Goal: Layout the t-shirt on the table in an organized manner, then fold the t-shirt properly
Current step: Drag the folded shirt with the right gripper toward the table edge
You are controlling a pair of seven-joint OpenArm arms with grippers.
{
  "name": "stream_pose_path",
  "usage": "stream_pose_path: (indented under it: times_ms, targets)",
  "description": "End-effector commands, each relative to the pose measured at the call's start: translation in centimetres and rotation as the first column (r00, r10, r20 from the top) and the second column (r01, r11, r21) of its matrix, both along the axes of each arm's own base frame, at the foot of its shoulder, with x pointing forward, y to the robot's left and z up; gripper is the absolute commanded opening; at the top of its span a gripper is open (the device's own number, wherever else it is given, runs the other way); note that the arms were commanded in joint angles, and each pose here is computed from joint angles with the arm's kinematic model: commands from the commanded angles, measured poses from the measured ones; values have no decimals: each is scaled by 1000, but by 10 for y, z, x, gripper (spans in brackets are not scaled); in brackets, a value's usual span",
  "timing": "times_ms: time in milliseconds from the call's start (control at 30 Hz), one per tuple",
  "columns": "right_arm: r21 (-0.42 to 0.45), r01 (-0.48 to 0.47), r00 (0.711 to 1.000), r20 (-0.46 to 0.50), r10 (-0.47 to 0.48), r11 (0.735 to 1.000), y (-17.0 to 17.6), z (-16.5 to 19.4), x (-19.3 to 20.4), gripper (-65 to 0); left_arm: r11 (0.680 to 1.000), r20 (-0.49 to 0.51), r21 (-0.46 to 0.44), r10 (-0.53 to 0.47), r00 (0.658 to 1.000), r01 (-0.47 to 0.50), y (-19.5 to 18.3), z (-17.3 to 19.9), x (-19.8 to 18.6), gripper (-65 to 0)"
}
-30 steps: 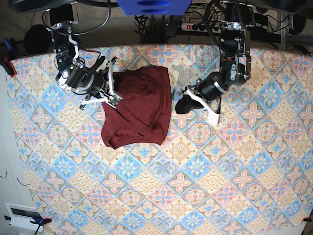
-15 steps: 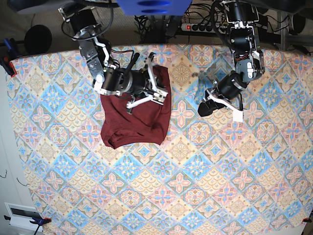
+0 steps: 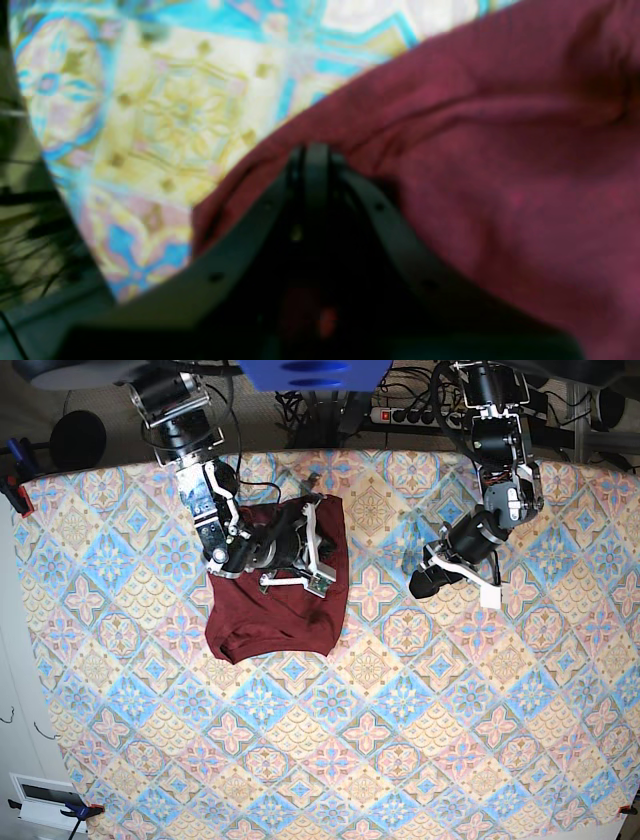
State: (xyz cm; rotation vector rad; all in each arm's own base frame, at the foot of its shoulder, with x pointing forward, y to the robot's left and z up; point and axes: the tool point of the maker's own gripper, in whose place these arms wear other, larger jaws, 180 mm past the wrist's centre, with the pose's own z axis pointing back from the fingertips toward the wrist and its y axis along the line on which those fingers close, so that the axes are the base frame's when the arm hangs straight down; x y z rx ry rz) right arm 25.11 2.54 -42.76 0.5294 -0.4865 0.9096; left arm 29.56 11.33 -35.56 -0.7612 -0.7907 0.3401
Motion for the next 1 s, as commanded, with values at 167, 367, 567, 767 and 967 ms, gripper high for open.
stream_pose_path:
  times_ms: [167, 367, 567, 767, 967]
  targets:
    - [-63, 128, 989, -73, -132, 990, -44, -24, 10, -650, 1000, 51, -4, 1, 999, 0, 1, 14, 8, -650]
    - [-67, 198, 973, -105, -204, 978, -62, -32, 12, -650, 1000, 34, -8, 4, 999, -3, 2, 8, 7, -650]
    - [-99, 267, 960, -60, -274, 959, -86, -33, 26, -650, 1000, 16, -18, 10, 1000, -10, 3, 1, 12, -650]
    - [-187, 327, 942, -13, -335, 926, -125, -35, 36, -650, 1000, 22, -18, 7, 1000, -7, 2, 3, 13, -650]
    - [-238, 349, 937, 75, -341, 907, -163, -17, 65, -650, 1000, 20, -19, 4, 1000, -4, 1, 2, 13, -650]
